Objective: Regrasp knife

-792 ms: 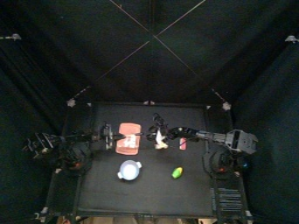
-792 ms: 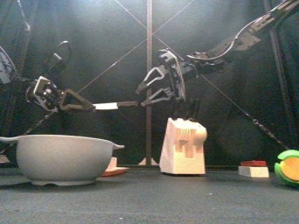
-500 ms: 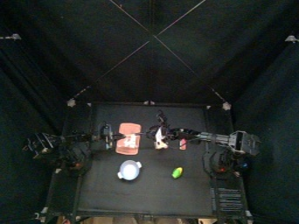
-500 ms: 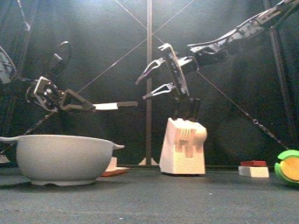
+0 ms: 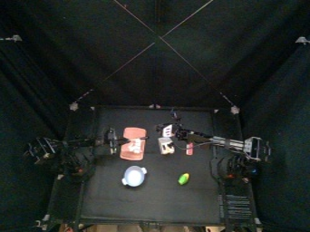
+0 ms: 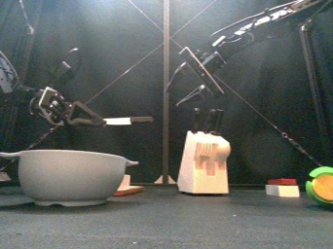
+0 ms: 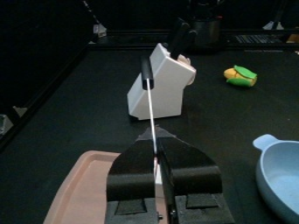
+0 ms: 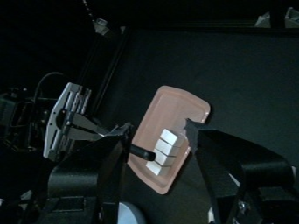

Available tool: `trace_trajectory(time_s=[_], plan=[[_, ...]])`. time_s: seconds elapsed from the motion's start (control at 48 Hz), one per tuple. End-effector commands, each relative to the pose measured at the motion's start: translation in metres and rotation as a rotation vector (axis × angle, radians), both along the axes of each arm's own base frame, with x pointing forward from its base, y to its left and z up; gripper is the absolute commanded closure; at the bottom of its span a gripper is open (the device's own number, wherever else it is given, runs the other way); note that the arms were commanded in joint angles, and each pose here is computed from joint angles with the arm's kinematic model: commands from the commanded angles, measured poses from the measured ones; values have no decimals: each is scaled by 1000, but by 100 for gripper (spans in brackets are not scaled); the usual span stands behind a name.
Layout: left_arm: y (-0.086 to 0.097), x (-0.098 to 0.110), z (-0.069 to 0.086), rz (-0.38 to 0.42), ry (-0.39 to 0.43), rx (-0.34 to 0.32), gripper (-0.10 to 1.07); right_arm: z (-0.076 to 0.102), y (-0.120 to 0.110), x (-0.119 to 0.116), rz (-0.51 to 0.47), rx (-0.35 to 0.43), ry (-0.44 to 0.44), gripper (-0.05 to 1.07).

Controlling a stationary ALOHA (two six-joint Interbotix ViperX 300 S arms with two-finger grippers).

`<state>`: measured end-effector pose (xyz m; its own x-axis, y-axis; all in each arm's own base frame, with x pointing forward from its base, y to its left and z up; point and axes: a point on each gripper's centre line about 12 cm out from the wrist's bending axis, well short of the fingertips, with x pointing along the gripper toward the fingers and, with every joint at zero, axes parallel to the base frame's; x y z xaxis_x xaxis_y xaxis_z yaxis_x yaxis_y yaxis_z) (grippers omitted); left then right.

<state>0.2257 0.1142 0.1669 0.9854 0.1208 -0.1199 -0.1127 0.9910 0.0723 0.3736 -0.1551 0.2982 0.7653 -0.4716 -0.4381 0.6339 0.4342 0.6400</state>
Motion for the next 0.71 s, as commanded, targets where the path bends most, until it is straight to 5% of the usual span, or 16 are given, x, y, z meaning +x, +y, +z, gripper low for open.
trace_trajectory(time_s=[0.0, 0.583, 0.688], plan=[[4, 4, 8, 1, -26, 16, 69, 19, -1, 2, -6, -10, -45, 16], [5, 5, 7, 6, -14, 17, 69, 22, 7, 0, -94, -110, 153, 16], [5, 5, 7, 8, -12, 16, 69, 21, 9, 2, -76, -72, 183, 16]])
